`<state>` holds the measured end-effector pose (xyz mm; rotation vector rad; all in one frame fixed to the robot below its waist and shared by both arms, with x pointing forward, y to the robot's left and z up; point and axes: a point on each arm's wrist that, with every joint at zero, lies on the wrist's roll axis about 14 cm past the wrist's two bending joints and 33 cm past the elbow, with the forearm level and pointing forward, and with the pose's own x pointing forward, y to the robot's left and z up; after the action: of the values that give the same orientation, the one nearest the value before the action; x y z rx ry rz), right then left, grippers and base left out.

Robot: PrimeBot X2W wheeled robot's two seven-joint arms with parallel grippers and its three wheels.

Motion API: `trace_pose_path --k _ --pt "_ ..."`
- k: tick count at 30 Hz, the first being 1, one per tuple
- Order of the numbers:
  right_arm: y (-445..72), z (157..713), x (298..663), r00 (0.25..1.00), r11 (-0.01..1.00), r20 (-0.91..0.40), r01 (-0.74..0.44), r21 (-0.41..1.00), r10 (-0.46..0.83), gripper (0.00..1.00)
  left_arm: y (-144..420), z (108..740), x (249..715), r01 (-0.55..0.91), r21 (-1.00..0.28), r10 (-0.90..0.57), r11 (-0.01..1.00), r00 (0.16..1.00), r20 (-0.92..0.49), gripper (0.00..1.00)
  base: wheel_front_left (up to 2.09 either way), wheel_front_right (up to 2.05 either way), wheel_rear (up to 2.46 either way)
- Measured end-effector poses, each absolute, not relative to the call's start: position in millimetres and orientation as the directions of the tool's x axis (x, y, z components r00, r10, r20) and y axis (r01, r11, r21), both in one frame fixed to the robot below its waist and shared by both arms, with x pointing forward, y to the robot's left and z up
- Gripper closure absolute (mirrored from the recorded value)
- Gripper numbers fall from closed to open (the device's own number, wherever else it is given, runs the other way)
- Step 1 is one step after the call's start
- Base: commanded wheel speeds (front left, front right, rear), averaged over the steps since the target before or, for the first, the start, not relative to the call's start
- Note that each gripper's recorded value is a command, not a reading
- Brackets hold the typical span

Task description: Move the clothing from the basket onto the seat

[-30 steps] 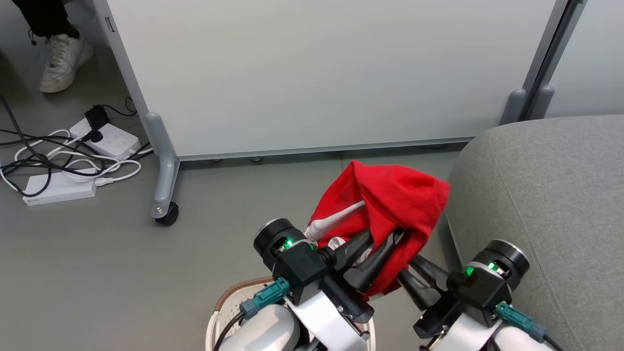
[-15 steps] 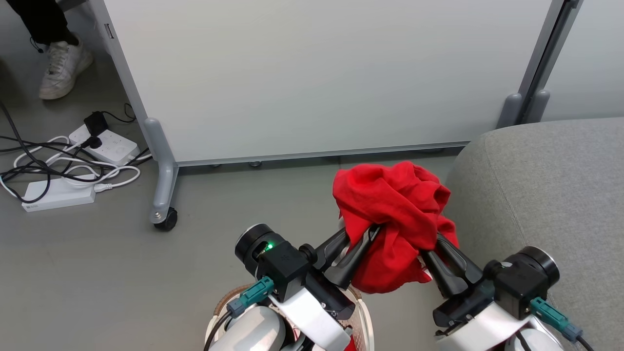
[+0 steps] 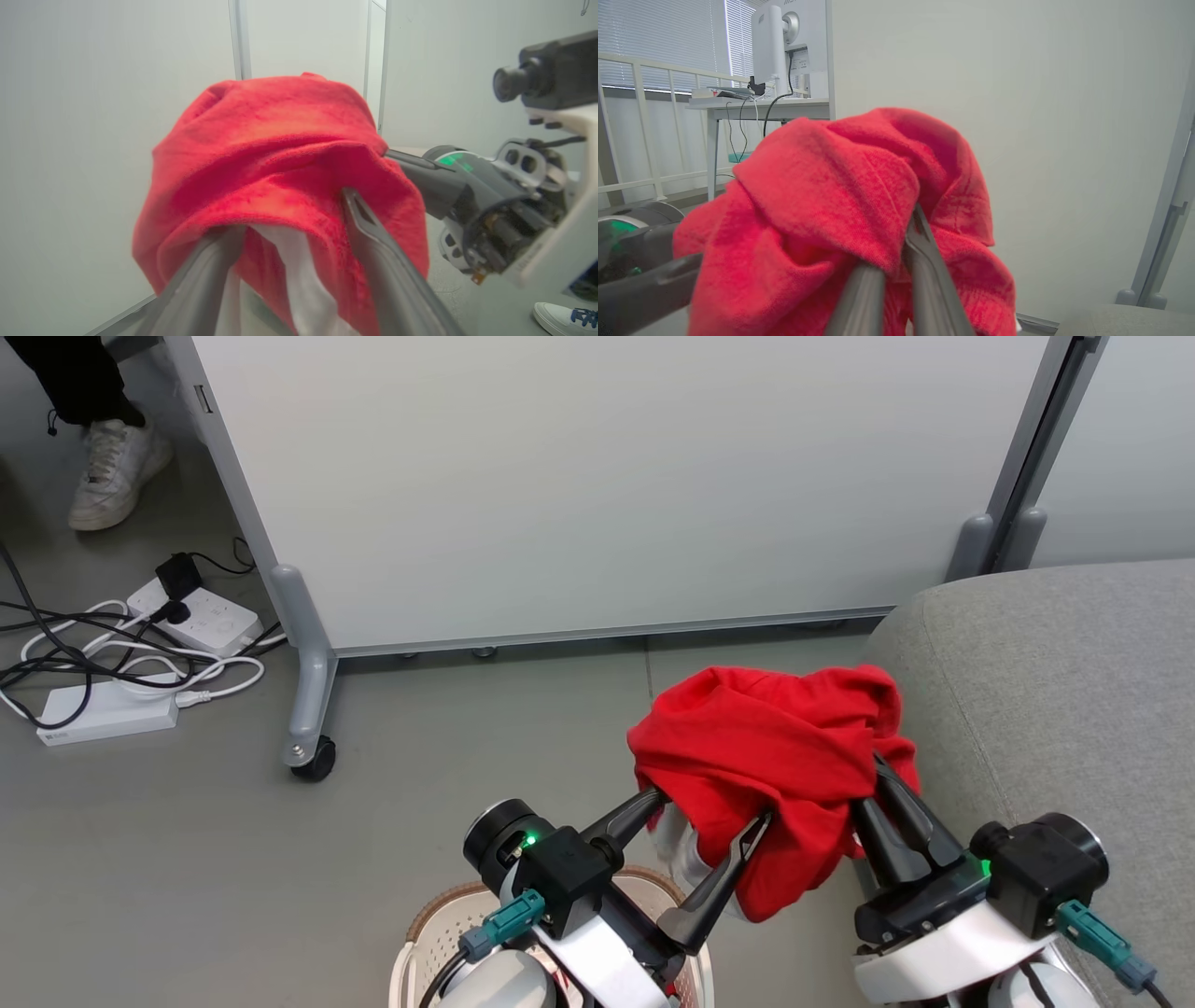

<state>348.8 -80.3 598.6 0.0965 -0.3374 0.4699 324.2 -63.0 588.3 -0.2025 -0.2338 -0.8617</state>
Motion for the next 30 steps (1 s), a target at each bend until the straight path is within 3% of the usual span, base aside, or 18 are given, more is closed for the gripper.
trace_pose_path --k 16,30 --pt "-145.9 607.1 366.0 0.898 0.964 0.366 -0.267 0.016 0.243 1.0 -66.7 566.8 319.3 0.772 -0.064 -0.744 0.633 0.628 0.228 0.0 0.0 0.0 0.0" --pt "-190.3 569.6 358.5 0.958 0.992 0.268 -0.118 0.055 0.099 1.0 -63.0 525.2 301.1 0.778 -0.096 -0.768 0.621 0.629 0.119 0.0 0.0 0.0 0.0"
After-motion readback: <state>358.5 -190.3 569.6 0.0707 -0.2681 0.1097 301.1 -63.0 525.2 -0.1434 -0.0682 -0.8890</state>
